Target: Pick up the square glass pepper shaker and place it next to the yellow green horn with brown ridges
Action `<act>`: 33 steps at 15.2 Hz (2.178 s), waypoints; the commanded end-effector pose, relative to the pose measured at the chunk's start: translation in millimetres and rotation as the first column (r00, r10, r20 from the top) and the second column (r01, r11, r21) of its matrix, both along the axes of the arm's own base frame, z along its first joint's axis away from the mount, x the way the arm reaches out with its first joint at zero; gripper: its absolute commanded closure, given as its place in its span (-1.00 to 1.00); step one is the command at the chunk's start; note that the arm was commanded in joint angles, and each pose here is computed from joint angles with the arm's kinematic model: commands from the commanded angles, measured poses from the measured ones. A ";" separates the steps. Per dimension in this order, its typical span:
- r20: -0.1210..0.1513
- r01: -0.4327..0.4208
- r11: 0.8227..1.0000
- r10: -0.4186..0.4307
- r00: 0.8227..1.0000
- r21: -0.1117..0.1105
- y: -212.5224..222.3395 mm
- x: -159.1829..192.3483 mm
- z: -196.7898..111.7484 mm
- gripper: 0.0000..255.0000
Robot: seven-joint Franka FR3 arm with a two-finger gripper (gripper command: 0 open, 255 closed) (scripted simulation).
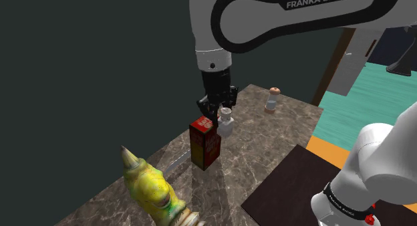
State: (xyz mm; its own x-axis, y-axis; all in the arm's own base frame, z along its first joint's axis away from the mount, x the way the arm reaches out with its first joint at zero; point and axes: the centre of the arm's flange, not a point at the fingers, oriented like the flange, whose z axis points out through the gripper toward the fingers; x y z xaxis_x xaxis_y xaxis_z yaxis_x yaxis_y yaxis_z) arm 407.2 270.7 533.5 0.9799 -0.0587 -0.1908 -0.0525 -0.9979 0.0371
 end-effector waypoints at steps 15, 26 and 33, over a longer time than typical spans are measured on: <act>0.000 0.002 1.000 -0.002 1.000 0.000 98.0 -34.2 -43.2 1.00; 0.000 0.002 1.000 -0.002 1.000 0.000 98.0 -34.2 -101.3 1.00; 0.000 0.002 1.000 -0.002 1.000 0.000 98.0 -34.2 -138.3 1.00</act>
